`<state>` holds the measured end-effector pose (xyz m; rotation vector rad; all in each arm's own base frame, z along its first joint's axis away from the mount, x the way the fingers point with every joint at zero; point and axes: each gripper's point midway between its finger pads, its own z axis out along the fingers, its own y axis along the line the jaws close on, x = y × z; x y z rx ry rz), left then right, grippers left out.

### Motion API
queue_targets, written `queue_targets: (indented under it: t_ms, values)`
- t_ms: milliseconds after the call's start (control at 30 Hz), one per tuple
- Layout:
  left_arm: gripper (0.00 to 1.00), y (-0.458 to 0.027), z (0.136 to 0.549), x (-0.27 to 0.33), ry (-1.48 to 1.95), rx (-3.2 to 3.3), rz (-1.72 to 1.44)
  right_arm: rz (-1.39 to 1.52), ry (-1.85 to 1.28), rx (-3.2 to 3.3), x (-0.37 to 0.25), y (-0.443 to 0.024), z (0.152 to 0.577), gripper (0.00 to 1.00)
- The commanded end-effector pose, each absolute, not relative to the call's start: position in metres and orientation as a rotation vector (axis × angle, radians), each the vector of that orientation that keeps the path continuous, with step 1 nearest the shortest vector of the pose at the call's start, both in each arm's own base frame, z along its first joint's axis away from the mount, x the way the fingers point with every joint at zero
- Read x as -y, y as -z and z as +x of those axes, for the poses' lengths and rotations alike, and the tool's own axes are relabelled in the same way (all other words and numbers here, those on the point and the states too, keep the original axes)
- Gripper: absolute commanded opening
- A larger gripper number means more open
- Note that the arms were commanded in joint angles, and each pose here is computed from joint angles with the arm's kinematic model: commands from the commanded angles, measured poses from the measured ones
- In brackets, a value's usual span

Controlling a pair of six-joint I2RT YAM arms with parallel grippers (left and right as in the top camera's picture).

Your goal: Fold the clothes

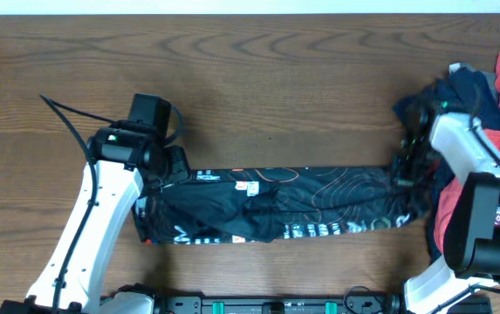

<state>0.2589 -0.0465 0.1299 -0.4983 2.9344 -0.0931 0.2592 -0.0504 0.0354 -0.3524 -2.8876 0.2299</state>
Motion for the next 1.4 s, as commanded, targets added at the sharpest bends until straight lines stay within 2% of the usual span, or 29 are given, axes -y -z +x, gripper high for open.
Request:
queue_targets:
  t_ms: [0, 233, 600, 1100, 1233, 1300, 1367]
  values:
    - [0.66, -0.135, 0.263, 0.039, 0.072, -2.909, -0.525, -0.255, -0.13, 2.969, 0.027, -0.064, 0.286, 0.01]
    - [0.66, -0.135, 0.263, 0.038, 0.071, -2.909, -0.527, 0.028, 0.006, 2.937, -0.051, -0.072, 0.273, 0.01]
    - [0.66, -0.135, 0.263, 0.038, 0.071, -2.909, -0.527, 0.234, 0.031, 2.972, -0.146, -0.069, 0.254, 0.01]
    - [0.66, -0.135, 0.263, 0.038, 0.071, -2.909, -0.526, 0.376, 0.123, 3.027, -0.205, -0.067, 0.244, 0.02]
    - [0.66, -0.135, 0.263, 0.038, 0.071, -2.909, -0.526, 0.401, 0.134, 3.035, -0.211, -0.067, 0.244, 0.07]
    - [0.66, -0.135, 0.263, 0.038, 0.072, -2.909, -0.526, 0.418, 0.167, 3.037, -0.217, -0.067, 0.243, 0.16]
    - [0.66, -0.135, 0.263, 0.038, 0.071, -2.909, -0.526, 0.491, 0.242, 3.018, -0.229, -0.069, 0.24, 0.2]
